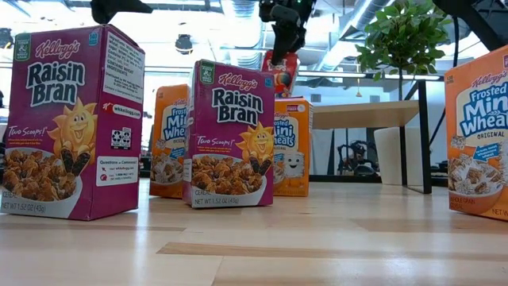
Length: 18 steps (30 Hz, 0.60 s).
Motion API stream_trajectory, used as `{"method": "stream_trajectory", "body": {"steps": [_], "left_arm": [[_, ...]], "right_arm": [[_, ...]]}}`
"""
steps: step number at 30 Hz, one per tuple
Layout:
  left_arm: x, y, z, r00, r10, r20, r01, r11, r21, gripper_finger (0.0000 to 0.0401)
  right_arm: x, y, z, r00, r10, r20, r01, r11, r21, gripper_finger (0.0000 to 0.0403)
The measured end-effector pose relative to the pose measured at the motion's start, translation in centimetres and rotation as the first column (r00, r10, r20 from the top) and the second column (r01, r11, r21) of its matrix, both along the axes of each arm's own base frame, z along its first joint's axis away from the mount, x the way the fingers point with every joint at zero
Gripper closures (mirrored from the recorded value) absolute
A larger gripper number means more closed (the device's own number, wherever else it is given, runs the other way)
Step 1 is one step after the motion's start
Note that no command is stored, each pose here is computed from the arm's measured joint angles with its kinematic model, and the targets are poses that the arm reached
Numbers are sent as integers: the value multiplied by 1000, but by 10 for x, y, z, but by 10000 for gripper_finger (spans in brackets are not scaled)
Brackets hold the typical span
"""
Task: Stack cereal on shelf
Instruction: Put the right red cereal box on the shelf aligned with the other red cereal box
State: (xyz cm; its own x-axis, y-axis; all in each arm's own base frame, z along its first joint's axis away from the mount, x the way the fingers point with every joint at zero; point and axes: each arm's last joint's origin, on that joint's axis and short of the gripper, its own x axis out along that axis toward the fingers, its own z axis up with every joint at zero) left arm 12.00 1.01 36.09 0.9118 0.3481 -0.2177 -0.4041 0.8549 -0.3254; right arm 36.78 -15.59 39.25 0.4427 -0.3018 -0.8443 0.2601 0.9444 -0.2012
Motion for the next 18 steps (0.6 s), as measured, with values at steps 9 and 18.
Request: {"method": "stream_trajectory", "body": {"steps": [9,18], "left_arm": [[0,0,0,1000,6,0,-6,1000,1,157],[0,1,0,1000,22,0,-22,1000,5,157]], "right_arm": [[1,-2,1,1000,-4,23,4,1000,-9,182],[5,-4,4,998,-11,68,14,999,-40,182]]}}
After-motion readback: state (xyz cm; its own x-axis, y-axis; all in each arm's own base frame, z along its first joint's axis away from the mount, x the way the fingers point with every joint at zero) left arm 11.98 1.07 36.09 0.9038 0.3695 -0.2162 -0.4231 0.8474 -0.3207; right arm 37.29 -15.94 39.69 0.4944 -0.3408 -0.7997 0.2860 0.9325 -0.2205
